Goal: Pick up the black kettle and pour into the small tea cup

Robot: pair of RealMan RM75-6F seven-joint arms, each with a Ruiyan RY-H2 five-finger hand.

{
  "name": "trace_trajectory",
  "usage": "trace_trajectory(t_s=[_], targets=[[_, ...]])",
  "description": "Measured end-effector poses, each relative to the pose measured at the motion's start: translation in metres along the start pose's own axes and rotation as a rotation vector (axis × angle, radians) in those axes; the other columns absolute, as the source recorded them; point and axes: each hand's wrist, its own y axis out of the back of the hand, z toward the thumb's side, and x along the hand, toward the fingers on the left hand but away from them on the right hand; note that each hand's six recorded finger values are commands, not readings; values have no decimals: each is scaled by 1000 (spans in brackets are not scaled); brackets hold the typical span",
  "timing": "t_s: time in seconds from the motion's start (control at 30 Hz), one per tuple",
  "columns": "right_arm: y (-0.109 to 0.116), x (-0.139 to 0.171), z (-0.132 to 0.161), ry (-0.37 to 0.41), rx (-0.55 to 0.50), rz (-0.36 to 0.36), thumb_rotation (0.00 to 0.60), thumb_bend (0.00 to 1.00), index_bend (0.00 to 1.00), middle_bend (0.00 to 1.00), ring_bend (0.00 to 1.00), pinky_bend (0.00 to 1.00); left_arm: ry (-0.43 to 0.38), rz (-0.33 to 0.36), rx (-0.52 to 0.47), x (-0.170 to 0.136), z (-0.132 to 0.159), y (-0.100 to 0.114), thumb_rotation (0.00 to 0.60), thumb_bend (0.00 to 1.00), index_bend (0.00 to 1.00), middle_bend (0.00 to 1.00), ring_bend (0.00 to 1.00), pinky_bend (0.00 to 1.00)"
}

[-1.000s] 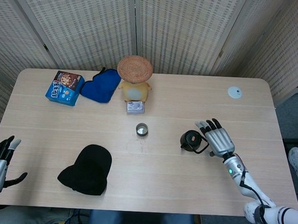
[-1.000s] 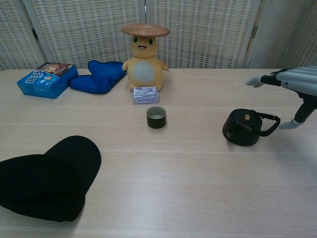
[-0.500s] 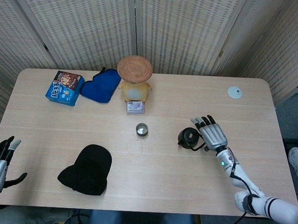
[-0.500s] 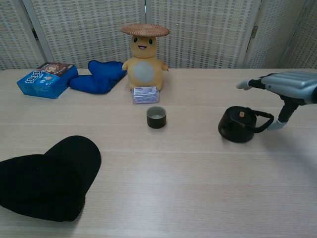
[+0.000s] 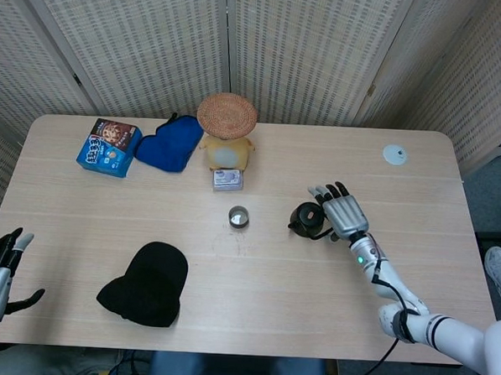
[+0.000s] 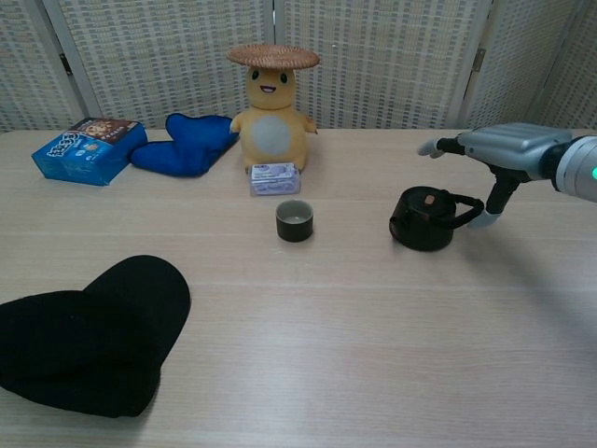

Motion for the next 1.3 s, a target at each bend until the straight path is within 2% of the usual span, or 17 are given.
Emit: trace_trajectory(t_s=[0.13,0.23,0.5,0.7,0.8,0.87,0.97,1.03,1.13,1.3], targets=[[7,11,-3,10,-15,-25,600,35,130,199,158,68,-7,0,-5,0,1,0,600,176,71,0,44,0],[13,25,-6,21,-19,-48,600,44,154,242,217,176,-14,4,-9,-1,3,1,600,176,71,0,44,0],[29,62,-21,29,14,-104,600,46,176,262,250,401,-32,5,-15,-1,8,1,600,177,71,0,45,0],[28,69,-28,20,33,-88,600,46,196,270,295,504,-35,6,-18,-2,9,2,600,177,71,0,45,0],[26,69,-27,21,38,-78,600,46,201,274,314,517,-30,5,-18,-3,8,2,600,177,71,0,45,0],[26,69,-27,22,39,-77,600,46,213,273,315,438,-28,6,-18,-3,7,2,600,177,71,0,45,0],[25,68,-24,27,40,-74,600,45,229,273,268,179,-26,5,-18,-4,6,2,600,177,71,0,45,0],[24,68,-22,33,36,-69,600,43,232,273,210,62,-26,5,-18,-4,6,2,600,177,71,0,45,0],[20,68,-18,45,29,-59,600,38,233,273,185,8,-25,6,-19,-4,5,3,600,177,71,0,45,0],[17,67,-13,54,26,-53,600,22,260,273,185,0,-26,6,-19,-4,5,3,600,177,72,0,45,0]])
